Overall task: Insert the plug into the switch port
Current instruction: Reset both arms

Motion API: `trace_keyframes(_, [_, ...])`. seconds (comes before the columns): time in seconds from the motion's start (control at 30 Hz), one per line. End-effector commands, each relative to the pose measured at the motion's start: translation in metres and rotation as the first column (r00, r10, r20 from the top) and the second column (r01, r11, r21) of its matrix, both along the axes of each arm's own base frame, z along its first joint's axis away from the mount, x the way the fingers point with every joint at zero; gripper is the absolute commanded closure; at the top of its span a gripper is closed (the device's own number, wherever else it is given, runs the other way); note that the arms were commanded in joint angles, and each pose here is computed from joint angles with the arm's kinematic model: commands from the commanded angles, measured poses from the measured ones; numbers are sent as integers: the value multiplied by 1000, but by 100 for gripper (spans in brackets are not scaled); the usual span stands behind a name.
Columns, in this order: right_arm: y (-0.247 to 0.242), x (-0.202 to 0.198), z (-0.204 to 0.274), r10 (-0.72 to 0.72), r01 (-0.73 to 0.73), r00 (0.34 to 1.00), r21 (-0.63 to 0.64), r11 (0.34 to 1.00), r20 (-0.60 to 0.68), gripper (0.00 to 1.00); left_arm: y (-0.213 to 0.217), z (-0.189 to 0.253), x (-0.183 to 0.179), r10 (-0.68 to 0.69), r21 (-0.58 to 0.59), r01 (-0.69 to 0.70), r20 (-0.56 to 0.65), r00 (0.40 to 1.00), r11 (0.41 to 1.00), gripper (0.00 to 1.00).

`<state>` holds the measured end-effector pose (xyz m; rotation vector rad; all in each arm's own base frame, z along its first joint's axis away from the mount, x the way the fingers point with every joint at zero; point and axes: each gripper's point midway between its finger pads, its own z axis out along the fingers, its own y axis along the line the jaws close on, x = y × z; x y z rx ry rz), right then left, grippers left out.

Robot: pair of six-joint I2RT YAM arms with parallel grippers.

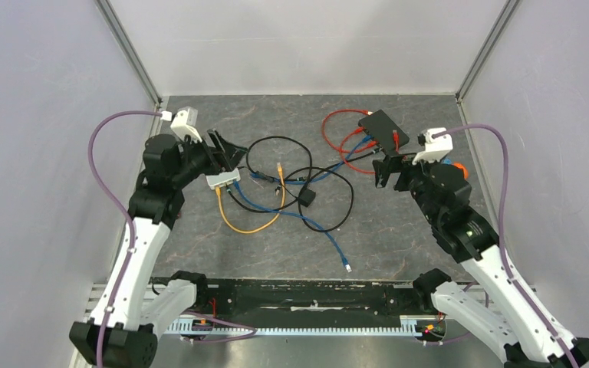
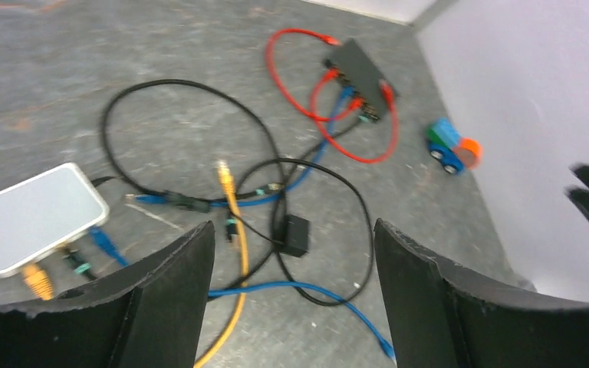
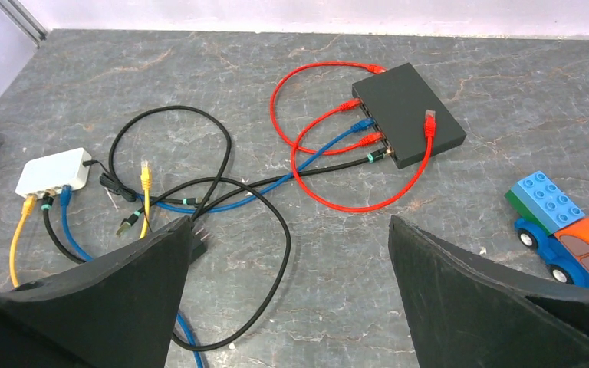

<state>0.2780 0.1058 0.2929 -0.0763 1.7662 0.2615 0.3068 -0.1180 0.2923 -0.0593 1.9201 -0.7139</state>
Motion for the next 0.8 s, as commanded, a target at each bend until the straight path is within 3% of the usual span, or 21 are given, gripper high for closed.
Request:
trace_keyframes(0.0, [-6, -12, 1, -17, 16, 1000, 52, 999, 12, 2, -37, 7, -33, -241, -35, 243, 57, 969, 969, 20])
trace_keyframes(0.77, [-11, -10, -11, -60, 60, 998, 58, 996, -12, 2, -40, 1, -46, -273, 19, 273, 32, 961, 962, 18])
